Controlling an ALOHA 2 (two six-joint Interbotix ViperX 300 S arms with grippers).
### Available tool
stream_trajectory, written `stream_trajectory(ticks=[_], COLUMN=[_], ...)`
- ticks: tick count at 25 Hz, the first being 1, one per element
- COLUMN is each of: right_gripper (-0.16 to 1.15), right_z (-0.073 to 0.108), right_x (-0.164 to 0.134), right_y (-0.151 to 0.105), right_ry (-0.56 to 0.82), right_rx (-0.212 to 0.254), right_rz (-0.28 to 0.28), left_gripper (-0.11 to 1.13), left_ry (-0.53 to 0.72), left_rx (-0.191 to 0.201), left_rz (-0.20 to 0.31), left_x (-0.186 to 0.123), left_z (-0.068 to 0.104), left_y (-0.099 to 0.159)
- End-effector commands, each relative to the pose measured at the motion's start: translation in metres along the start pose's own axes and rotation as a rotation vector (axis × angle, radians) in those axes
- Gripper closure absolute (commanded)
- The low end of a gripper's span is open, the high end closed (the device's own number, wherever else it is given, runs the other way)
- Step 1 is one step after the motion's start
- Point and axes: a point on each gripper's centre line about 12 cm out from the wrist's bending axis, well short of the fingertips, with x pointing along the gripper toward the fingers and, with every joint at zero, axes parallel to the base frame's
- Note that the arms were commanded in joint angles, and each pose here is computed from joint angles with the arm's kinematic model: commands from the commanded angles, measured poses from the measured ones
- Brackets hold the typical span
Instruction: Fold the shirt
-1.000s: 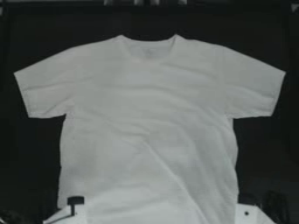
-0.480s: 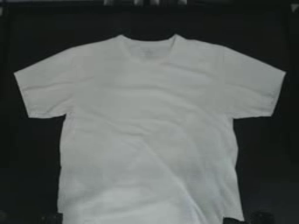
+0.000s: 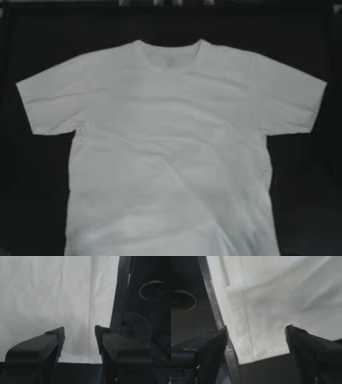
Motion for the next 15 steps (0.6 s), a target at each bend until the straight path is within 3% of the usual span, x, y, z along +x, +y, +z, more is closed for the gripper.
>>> stream_trajectory(ticks=[1,15], right_gripper=[0.02,0.02], right_z=[0.005,-0.002], right_x=[-0.008,0.019], right_y=[0.009,0.008], right_ry=[-0.019,0.014], right_rx=[0.008,0.003], right_rz=[0.045,0.007], left_gripper=[0.23,0.21], left_ry=[-0.033,0.017], left_rx=[-0.004,-0.007], left_rz=[-0.044,-0.01], left_x=[-0.011,0.012], left_z=[0.006,-0.005], left_y=[-0.011,-0.008])
